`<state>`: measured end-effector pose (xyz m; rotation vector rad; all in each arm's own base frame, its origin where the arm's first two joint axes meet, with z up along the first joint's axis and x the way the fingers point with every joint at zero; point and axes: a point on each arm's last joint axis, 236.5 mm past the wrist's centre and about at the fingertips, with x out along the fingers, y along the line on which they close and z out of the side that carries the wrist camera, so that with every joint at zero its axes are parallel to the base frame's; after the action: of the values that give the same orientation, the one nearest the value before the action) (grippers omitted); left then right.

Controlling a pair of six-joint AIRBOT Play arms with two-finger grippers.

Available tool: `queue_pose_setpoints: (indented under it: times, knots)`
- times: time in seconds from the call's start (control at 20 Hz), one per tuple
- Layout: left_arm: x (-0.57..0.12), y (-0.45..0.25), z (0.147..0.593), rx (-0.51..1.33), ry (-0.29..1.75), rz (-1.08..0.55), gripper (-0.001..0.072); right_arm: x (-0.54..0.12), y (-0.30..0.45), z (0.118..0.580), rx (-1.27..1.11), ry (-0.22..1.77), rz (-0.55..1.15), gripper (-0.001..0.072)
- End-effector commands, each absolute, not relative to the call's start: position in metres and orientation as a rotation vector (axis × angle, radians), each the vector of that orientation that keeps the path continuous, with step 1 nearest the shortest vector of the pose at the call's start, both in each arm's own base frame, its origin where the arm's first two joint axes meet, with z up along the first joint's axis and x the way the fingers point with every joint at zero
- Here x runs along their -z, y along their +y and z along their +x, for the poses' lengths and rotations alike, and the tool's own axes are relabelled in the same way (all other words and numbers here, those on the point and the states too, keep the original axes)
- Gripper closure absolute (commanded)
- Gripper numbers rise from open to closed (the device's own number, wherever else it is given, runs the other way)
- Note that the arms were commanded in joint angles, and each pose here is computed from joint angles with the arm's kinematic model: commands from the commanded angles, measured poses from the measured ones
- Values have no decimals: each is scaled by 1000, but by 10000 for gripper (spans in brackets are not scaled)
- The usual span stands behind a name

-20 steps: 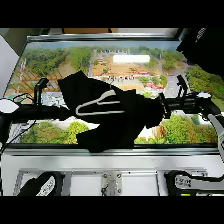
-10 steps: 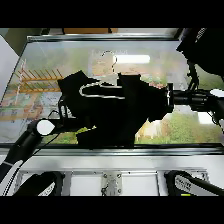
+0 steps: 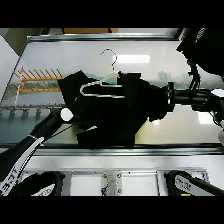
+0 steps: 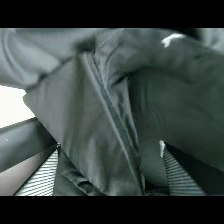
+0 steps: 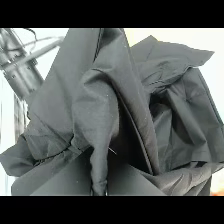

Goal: Fold the clothes and pants, and hang the long-sleeved shirts on hangers.

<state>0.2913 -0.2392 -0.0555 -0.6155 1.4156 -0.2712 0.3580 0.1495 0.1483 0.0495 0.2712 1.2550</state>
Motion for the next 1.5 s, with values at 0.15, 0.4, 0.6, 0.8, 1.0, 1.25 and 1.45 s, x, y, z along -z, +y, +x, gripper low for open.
queue_pose_setpoints:
  times: [0.15, 0.4, 0.6, 0.8, 1.0, 1.25, 1.45]
  knots:
    - [62, -260, 270, 273, 1577, -719, 171, -142, 149, 356, -1256, 306, 45, 705]
    - [61, -256, 272, 282, 1571, -710, 695, -145, 148, 352, -1245, 323, 28, 705]
    - [40, -213, 299, 229, 1457, -710, 696, -169, 149, 342, -1218, 302, 15, 706]
    - [25, -158, 307, 144, 1409, -684, 696, -176, 152, 327, -1220, 331, -22, 707]
    - [7, -123, 318, 110, 1324, -690, 696, -174, 153, 310, -1252, 387, -34, 707]
    - [-37, -102, 330, 142, 1220, -640, 696, -166, 153, 302, -1253, 426, -84, 707]
    - [-82, -86, 346, 152, 1178, -503, 696, -165, 173, 285, -1343, 437, -95, 707]
